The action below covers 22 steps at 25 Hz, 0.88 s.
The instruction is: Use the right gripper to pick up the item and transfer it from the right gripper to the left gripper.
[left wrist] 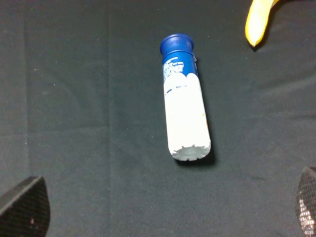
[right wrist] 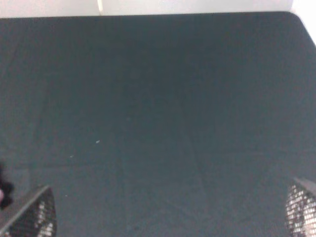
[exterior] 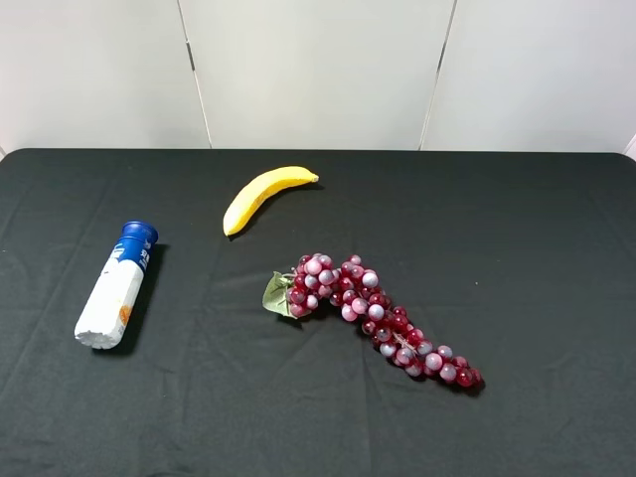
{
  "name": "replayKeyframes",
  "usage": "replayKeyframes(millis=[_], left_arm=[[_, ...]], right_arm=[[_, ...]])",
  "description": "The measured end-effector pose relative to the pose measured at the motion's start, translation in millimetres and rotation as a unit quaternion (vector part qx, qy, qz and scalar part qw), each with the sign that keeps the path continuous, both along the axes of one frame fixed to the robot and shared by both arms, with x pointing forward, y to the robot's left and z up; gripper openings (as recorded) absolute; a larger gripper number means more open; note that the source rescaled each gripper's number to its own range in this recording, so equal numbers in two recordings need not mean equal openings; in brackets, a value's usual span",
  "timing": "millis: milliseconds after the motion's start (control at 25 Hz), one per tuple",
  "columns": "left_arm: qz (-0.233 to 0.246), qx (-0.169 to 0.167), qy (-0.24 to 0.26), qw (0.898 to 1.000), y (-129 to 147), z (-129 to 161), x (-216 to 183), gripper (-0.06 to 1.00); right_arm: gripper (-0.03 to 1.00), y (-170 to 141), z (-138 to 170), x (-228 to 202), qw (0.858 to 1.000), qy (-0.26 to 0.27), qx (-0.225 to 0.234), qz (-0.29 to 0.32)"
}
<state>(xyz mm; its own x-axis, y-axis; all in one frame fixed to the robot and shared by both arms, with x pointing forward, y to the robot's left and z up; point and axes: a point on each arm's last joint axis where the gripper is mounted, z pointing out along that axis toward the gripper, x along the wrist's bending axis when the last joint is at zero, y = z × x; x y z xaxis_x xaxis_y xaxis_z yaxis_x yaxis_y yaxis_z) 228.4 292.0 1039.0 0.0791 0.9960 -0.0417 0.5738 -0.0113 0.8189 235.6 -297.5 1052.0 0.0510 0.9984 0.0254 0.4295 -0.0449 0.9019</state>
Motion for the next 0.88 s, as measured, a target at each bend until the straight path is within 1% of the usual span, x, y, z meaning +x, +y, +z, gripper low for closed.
replayKeyframes(millis=[880], left_arm=[[0.0, 0.0, 0.0, 1.0, 0.0, 0.1, 0.0, 1.0]], right_arm=[[1.0, 0.0, 0.0, 0.0, 1.0, 0.0, 0.0, -0.004]])
